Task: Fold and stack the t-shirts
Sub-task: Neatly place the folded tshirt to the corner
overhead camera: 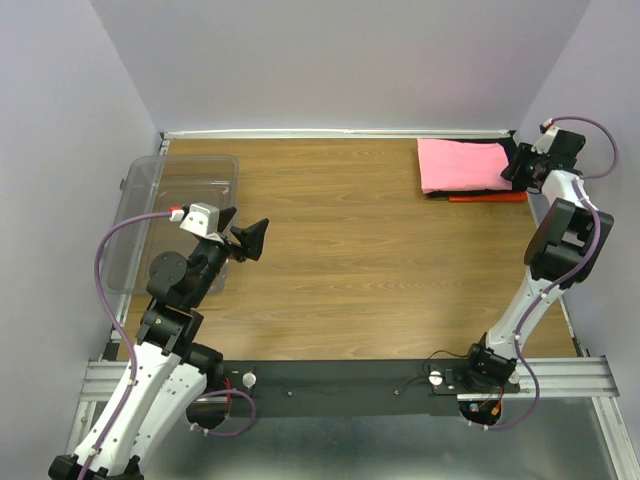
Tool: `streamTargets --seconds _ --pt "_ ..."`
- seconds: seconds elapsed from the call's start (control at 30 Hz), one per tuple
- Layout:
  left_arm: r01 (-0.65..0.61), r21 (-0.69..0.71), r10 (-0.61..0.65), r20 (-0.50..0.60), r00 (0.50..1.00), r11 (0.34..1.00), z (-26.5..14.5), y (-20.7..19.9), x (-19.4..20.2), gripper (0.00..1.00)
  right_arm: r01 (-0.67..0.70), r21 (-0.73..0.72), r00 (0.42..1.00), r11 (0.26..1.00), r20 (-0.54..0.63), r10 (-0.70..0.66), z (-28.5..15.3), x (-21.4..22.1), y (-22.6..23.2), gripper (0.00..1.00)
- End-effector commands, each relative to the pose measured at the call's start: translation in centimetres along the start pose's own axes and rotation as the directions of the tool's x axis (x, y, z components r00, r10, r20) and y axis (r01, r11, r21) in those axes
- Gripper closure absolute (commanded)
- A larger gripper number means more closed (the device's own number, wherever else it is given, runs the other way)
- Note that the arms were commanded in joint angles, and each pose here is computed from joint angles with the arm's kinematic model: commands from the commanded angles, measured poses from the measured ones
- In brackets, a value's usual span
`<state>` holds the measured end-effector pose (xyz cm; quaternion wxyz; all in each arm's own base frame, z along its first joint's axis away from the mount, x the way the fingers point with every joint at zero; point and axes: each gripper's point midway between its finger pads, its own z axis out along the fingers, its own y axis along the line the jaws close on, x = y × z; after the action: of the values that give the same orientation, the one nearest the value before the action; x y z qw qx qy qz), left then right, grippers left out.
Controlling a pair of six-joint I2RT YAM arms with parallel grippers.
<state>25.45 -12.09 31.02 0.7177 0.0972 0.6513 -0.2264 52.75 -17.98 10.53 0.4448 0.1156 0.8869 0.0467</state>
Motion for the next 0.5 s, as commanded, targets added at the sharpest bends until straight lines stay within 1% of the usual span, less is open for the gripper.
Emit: streamTargets --seconds 0.0,0.23,0.27,0.43,0.47 --pt "-0.006 0.018 0.006 0.008 1.0 1.0 0.0 -0.2 0.0 0.15 -0.031 -0.019 0.999 0.999 -0.03 0.03 1.2 1.9 -0.5 0.45" --pt "-0.005 0.018 0.005 0.009 1.0 1.0 0.0 -0.2 0.0 0.15 -0.045 -0.051 0.998 0.998 -0.049 0.042 1.4 2.8 -0.4 0.46" --pt "-0.006 0.018 0.006 0.009 1.0 1.0 0.0 -0.2 0.0 0.15 -0.073 -0.052 0.996 0.996 -0.052 0.07 1.5 2.9 -0.3 0.47" --pt "-0.005 0.02 0.005 0.01 1.0 1.0 0.0 -0.3 -0.1 0.15 -0.09 -0.074 0.995 0.993 -0.056 0.086 1.5 3.0 -0.3 0.51" --pt "-0.005 0.02 0.005 0.009 1.0 1.0 0.0 -0.3 0.0 0.15 -0.092 -0.077 0.994 0.993 -0.058 0.088 1.6 3.1 -0.2 0.54"
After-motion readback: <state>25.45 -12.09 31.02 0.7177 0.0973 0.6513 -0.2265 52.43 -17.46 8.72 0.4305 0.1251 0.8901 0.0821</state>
